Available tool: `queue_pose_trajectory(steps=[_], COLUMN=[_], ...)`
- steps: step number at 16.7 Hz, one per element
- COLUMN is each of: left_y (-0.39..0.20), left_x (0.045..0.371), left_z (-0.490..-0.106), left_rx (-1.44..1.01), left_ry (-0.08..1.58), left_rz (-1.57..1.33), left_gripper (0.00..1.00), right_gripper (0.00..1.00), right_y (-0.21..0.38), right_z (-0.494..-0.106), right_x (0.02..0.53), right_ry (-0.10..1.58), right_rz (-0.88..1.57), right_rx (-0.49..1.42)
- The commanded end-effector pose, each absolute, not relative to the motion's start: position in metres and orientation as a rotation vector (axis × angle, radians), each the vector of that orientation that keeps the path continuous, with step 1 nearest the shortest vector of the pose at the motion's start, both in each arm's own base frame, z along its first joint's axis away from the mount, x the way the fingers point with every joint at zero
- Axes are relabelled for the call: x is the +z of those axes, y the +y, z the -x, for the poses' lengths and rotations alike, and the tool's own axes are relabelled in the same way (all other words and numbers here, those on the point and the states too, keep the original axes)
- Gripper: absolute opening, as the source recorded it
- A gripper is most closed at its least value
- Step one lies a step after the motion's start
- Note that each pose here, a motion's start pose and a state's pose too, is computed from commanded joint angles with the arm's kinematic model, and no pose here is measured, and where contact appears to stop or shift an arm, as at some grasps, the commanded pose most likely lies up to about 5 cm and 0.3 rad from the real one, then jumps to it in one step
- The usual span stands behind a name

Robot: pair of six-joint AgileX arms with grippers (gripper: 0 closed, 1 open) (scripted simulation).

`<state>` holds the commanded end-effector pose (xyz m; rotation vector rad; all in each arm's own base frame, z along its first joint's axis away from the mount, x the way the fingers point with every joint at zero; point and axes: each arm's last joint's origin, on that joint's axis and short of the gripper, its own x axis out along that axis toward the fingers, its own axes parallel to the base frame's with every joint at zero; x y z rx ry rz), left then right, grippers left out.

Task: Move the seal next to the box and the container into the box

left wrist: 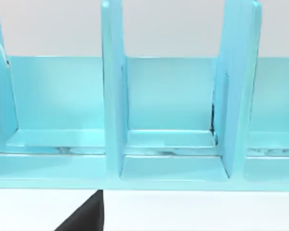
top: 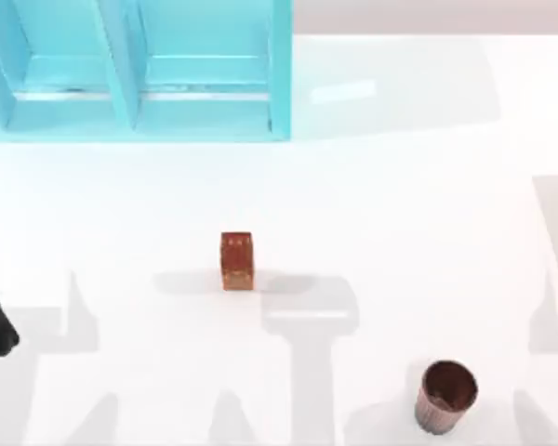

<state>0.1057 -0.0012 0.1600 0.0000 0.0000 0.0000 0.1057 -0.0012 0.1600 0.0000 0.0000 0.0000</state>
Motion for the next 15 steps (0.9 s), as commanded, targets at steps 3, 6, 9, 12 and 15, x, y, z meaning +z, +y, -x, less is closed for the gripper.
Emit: queue_pose_trajectory(steps=[3,6,9,12,15], left_y=[-0.001,-0.001,-0.001,-0.001,-0.001], left_x=[0.160,0.160,0.160,0.160,0.160], left_z=[-0.106,-0.106,-0.106,-0.106,-0.106], left_rx=[0.000,0.000,0.000,0.000,0.000], left_ry=[0.000,0.000,0.000,0.000,0.000], left_rz=[0.000,0.000,0.000,0.000,0.000], left_gripper=[1.00,1.00,1.00,1.00,1.00], right_gripper=[1.00,1.00,1.00,1.00,1.00], right_y=[-0.001,0.005,0.016,0.034,0.066], right_z=[-0.106,-0.106,-0.112,-0.129,-0.162], right_x=[0.162,0.178,0.213,0.265,0.326], right_ry=[0.006,0.072,0.203,0.375,0.562], right_rz=[-0.002,-0.026,-0.068,-0.115,-0.157], right_rx=[0.006,0.065,0.166,0.283,0.385])
